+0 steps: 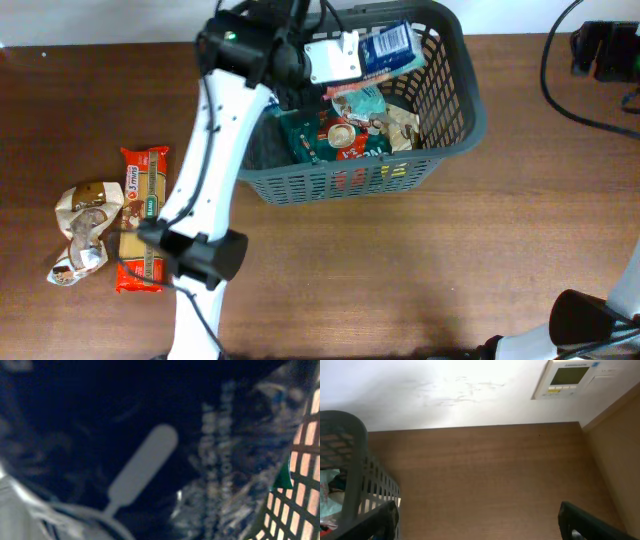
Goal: Pack container
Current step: 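Carry the blue tissue box into the basket and release it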
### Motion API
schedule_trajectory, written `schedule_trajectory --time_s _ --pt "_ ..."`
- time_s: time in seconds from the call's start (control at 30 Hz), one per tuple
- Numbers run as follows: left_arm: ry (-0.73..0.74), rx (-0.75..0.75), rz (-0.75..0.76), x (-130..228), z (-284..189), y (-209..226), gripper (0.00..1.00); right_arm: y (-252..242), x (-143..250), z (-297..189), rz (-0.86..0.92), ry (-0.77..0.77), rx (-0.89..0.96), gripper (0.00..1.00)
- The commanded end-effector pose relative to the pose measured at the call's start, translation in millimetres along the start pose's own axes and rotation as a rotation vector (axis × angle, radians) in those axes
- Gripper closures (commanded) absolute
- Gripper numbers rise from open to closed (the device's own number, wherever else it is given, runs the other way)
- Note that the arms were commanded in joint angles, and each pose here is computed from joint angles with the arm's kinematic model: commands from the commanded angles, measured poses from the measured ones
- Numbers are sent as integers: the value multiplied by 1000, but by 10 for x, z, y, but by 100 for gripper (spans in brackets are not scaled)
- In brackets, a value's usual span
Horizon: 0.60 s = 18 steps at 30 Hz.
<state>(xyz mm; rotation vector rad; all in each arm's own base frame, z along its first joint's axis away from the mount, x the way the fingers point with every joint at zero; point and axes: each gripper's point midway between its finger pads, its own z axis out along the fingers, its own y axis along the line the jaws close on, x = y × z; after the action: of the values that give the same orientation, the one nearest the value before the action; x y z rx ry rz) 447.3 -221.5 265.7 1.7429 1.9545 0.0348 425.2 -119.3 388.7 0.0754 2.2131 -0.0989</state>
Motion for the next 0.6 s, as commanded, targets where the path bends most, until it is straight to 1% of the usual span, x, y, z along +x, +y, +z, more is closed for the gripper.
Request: schedule_trajectory --time_s 0.0,0.07,0.1,0.13,0.17,0.2,0.23,0.27,0.3,0.37,0.5,0.57 --pt "23 34 13 50 188 -25 98 -43 12 4 9 3 14 1" --pt "50 67 7 110 339 -64 98 -43 12 4 9 3 14 1" --pt "58 81 5 130 394 -83 91 -44 12 4 9 3 14 1" --pt "62 86 -5 139 415 -90 81 -43 12 4 9 3 14 1" --pt "65 88 -23 143 439 -91 56 -44 12 4 9 3 14 1" --pt "67 87 -30 146 439 -90 26 -43 12 4 9 3 14 1" --pt "75 79 -37 158 433 -77 13 -43 12 4 9 3 14 1" --pt "91 57 -57 175 397 -50 5 -44 12 4 9 3 14 1" --pt "126 12 -93 225 312 9 0 -43 12 4 9 3 14 1" --pt "144 -44 -136 255 147 77 1 -43 12 4 9 3 14 1" --pt "95 -184 -190 215 -542 186 1 -43 12 4 9 3 14 1" --pt "46 -258 -232 222 -987 204 1 -43 12 4 9 3 14 1"
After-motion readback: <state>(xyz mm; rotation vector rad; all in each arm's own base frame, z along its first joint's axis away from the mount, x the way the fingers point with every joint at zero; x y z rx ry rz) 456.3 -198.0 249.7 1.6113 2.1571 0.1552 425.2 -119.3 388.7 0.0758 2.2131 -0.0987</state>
